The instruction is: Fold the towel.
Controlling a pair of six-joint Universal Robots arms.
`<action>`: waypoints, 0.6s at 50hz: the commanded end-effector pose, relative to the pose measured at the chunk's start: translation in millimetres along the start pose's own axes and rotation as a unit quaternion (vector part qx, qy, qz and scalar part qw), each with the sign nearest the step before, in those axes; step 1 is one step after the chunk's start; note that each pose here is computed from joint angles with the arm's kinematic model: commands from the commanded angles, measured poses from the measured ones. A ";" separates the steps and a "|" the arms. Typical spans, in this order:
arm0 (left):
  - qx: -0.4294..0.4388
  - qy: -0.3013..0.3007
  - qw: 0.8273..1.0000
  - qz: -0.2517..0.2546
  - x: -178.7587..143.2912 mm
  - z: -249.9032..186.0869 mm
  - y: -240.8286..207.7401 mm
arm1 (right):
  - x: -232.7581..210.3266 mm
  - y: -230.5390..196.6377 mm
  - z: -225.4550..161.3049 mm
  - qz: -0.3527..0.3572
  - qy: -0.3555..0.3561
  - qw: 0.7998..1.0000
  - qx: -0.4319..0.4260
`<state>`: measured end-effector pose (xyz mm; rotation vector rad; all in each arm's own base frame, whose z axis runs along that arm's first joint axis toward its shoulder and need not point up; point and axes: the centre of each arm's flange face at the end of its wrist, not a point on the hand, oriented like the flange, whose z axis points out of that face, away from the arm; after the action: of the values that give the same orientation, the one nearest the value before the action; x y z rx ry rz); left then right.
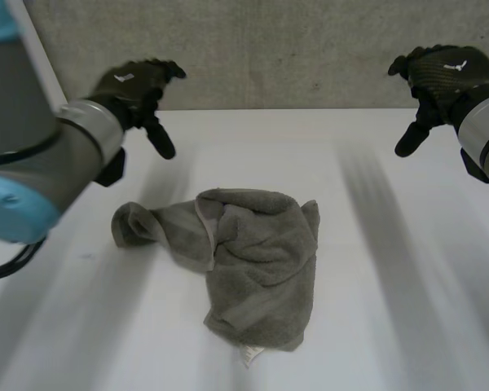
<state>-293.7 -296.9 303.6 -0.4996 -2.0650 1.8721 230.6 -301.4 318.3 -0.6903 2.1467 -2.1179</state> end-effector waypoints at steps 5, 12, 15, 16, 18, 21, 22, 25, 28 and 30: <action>-0.067 0.030 0.997 -0.021 17.1 71.6 89.0 | -9.8 32.2 13.7 0.001 -0.015 0.999 -0.046; -0.101 0.053 0.993 -0.018 22.4 88.7 133.7 | -22.0 47.6 16.3 0.000 -0.031 0.997 -0.066; -0.111 0.053 0.992 -0.012 22.5 91.8 145.8 | -26.6 53.4 17.6 -0.001 -0.037 0.997 -0.073; -0.113 0.053 0.992 -0.006 21.8 92.5 148.2 | -27.2 55.5 18.4 -0.001 -0.038 0.996 -0.076; -0.114 0.054 0.992 0.002 22.4 92.2 149.4 | -28.4 58.0 19.3 -0.001 -0.039 0.996 -0.079; -0.111 0.057 0.992 0.016 22.0 92.2 147.2 | -29.8 63.0 22.4 -0.001 -0.041 0.996 -0.084; -0.110 0.059 0.992 0.022 22.2 91.6 145.9 | -30.8 64.7 23.6 -0.001 -0.042 0.995 -0.085; -0.107 0.060 0.992 0.030 22.8 89.8 142.0 | -35.0 66.8 26.2 -0.001 -0.046 0.995 -0.084; -0.100 0.058 0.992 0.043 22.0 86.3 131.8 | -36.5 67.6 30.5 0.002 -0.049 0.996 -0.078; -0.092 0.057 0.993 0.053 21.7 82.9 121.6 | -37.1 65.2 34.1 0.006 -0.052 0.996 -0.067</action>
<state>-347.2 -354.6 151.9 -0.7113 -2.2052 1.6126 251.6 -316.5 243.9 -0.7831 2.2933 -1.8830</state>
